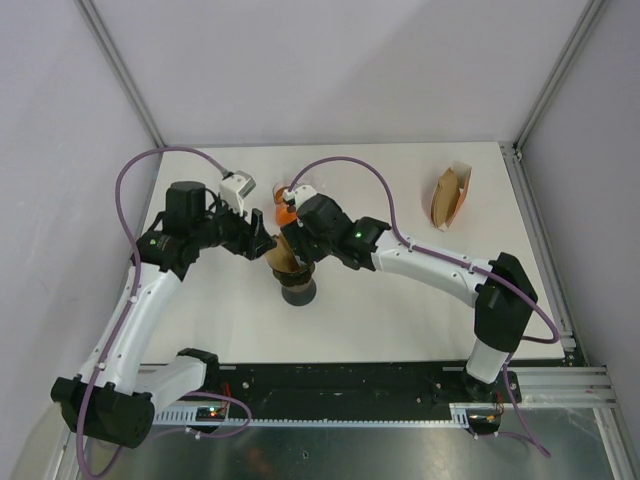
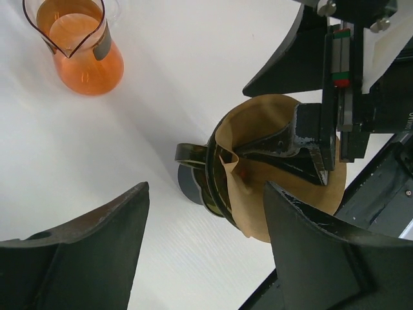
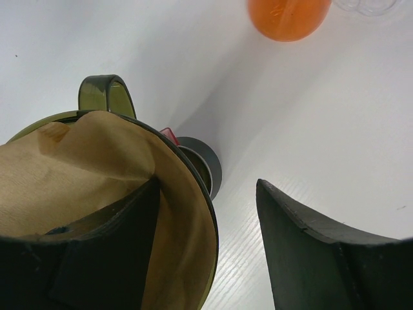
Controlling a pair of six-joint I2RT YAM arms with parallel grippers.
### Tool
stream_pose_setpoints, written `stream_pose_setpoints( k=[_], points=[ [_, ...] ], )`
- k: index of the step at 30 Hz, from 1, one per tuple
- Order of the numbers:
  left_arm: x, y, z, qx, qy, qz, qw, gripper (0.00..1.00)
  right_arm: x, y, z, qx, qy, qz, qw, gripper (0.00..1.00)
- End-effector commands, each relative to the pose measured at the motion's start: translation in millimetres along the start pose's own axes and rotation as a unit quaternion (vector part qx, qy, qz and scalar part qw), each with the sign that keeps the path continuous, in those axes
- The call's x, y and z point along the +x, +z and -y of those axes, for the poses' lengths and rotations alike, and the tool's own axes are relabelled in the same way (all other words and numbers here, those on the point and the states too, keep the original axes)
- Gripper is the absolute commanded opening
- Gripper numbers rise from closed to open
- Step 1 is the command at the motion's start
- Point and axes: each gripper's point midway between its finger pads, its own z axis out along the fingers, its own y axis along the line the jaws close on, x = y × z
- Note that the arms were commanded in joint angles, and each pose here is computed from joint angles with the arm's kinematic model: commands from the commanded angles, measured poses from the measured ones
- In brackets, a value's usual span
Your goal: Place the coffee filter in the dripper
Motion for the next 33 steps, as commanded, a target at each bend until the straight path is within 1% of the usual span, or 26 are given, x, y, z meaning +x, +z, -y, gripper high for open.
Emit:
stream_pose_setpoints(
  k=[1, 7, 13, 17, 27, 33],
  points=[
    [2.9, 0.9, -3.3, -0.009, 0.010, 0.001, 1.000, 0.75, -23.5, -20.2, 1.3, 0.008, -0.010, 0.033, 0.999, 0.66],
    [6.4, 4.5, -8.6, -0.017, 0.013, -0.007, 1.000, 0.75, -40.7, -27.8, -2.8, -0.001, -0.019, 0.055, 0.998, 0.68],
    [-4.1, -1.0, -3.6, -0.010, 0.021, 0.007, 1.000, 0.75, -53.8, -36.5, -6.5, -0.016, -0.020, 0.077, 0.997, 0.72],
    [-9.2, -4.2, 0.4, -0.004, 0.025, 0.016, 1.000, 0.75, -57.3, -38.5, -6.9, -0.022, -0.020, 0.082, 0.996, 0.74],
    [-9.1, -3.1, -3.0, -0.011, 0.027, 0.013, 0.999, 0.75, -65.0, -46.6, -11.7, -0.040, -0.023, 0.095, 0.994, 0.81],
    [-15.3, -7.0, 0.1, -0.008, 0.033, 0.021, 0.999, 0.76, -75.2, -57.0, -12.0, -0.045, -0.029, 0.111, 0.992, 0.89]
  ],
)
